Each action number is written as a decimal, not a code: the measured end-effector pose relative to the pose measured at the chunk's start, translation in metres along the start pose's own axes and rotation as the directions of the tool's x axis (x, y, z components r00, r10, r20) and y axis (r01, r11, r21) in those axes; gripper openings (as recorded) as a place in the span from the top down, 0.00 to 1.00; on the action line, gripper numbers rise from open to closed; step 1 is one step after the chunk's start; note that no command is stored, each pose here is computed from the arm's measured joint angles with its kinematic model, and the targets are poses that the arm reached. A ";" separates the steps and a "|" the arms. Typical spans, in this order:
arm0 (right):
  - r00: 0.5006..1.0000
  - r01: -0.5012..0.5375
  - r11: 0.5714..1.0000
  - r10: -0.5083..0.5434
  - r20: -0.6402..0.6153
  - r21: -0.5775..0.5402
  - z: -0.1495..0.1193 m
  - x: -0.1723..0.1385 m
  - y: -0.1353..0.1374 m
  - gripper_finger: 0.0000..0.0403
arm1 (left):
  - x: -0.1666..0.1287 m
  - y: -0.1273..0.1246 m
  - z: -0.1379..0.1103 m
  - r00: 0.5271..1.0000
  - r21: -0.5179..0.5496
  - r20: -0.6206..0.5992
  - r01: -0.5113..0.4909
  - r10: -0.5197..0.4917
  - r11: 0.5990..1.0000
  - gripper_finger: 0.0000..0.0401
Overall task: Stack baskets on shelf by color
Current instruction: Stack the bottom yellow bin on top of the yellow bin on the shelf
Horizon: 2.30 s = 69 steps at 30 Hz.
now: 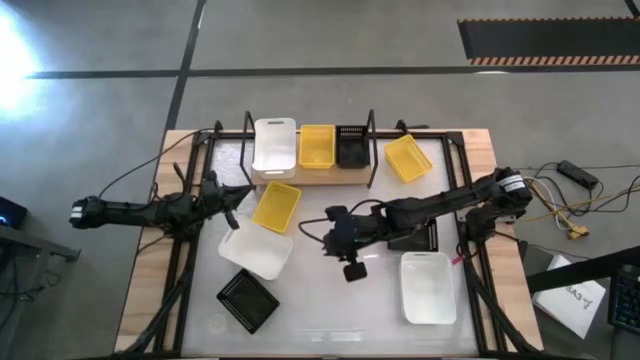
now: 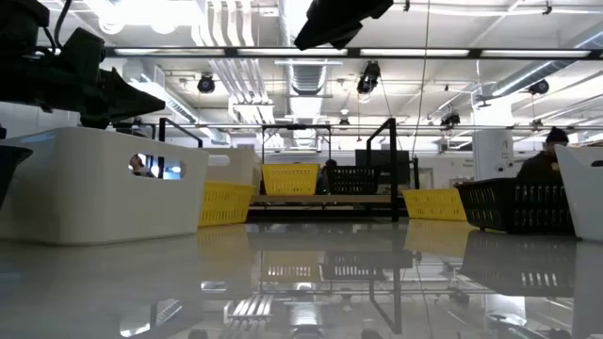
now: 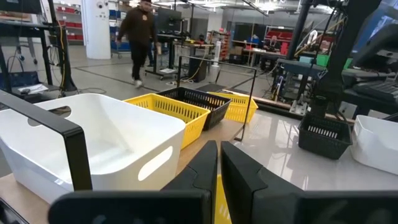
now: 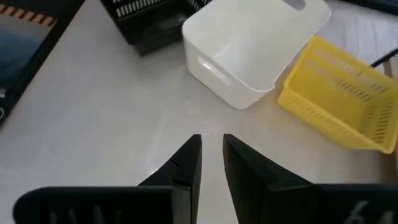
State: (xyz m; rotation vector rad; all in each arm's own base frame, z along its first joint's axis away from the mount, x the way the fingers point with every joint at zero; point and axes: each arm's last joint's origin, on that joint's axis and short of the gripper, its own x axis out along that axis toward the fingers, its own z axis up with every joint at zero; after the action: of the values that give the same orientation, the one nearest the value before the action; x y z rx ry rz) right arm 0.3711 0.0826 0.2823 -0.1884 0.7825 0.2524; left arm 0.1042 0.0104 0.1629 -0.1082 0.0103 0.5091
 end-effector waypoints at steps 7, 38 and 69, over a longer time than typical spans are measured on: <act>1.000 -0.001 0.998 0.001 -0.008 -0.070 -0.001 0.000 0.001 0.84 | 0.000 0.000 0.000 1.000 0.000 0.000 0.000 0.000 1.000 0.99; 1.000 -0.001 0.999 0.000 -0.005 -0.051 0.000 0.000 0.001 0.82 | 0.000 0.000 0.000 1.000 0.000 0.000 -0.001 0.001 1.000 0.99; 0.975 0.031 0.999 -0.026 0.219 -0.020 0.021 0.001 -0.002 0.80 | 0.000 0.000 0.000 1.000 0.000 0.000 0.000 0.000 1.000 0.99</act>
State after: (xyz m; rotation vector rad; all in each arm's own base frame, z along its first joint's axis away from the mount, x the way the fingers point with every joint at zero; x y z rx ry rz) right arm 0.3861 0.0863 0.2966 -0.1904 0.5578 0.2507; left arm 0.1042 0.0104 0.1630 -0.1083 0.0101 0.5094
